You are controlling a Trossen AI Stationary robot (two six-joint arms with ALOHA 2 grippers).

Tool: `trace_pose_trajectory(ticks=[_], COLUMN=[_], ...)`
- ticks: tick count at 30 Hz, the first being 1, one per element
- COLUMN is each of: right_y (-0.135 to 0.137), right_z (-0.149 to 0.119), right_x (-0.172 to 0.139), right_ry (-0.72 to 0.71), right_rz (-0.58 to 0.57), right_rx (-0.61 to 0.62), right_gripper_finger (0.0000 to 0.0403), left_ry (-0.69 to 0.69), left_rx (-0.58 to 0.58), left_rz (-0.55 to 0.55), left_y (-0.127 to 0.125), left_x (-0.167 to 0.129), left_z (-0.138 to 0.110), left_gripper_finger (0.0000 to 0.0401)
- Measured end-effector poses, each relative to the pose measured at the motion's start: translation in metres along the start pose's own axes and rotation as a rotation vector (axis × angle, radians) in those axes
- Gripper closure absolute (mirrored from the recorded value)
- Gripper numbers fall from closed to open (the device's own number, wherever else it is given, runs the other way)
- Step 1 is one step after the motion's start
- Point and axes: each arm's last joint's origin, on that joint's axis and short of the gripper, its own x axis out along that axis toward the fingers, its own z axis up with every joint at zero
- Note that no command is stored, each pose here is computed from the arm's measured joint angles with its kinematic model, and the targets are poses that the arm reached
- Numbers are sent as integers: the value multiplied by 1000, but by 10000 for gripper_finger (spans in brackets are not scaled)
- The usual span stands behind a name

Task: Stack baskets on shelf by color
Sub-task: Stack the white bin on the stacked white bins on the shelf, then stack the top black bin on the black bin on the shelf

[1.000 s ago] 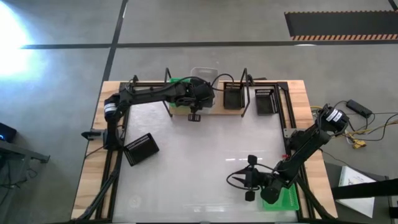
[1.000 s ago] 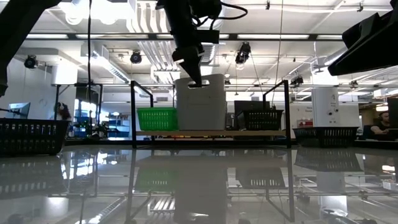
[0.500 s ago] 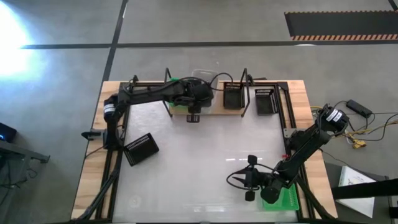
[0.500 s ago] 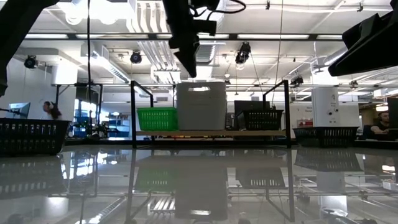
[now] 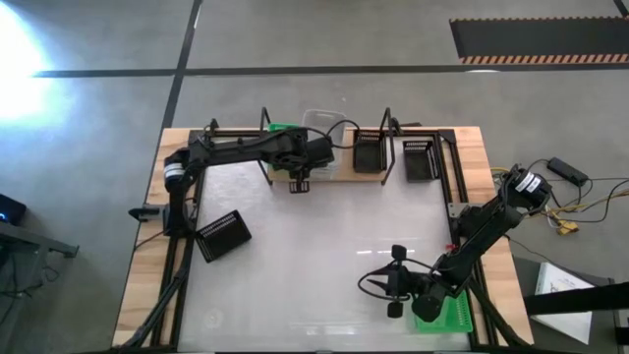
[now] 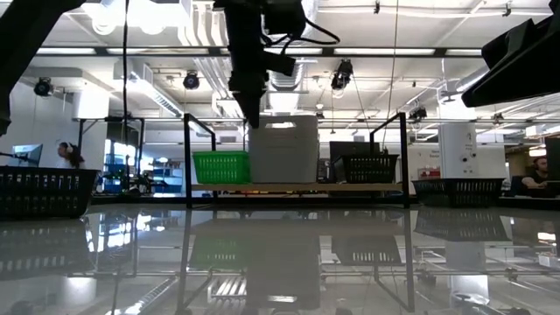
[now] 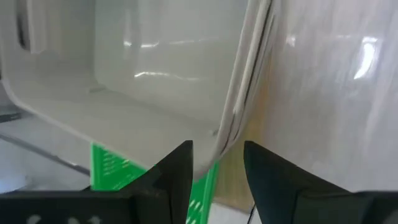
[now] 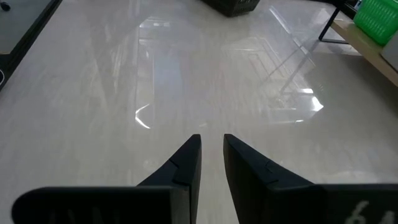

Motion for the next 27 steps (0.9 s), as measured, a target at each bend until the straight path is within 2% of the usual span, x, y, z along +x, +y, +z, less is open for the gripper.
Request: trace_pose_trajectory(ticks=[11, 14, 17, 20, 24, 27], right_y=[1, 2, -4, -21, -59, -92], right_z=[0, 1, 2, 0, -5, -4], right_x=[-1, -5, -14, -27, -47, -56], right_ry=[-1, -9, 4, 71, 207, 349], right_rz=[3, 9, -14, -76, -243, -365], right_rx=[-2, -2, 49, 139, 246, 280], right_gripper_finger=[342, 342, 348, 357, 372, 374], left_ry=[-113, -131, -141, -144, -201, -258], left_rx=[-50, -47, -72, -85, -87, -78], left_rz=[21, 14, -7, -43, -104, -142], left_y=[7, 3, -8, -33, -78, -118], left_x=[-16, -33, -59, -84, -116, -131], left_z=[11, 7, -4, -17, -32, -42], left_gripper_finger=[274, 274, 274, 274, 274, 274])
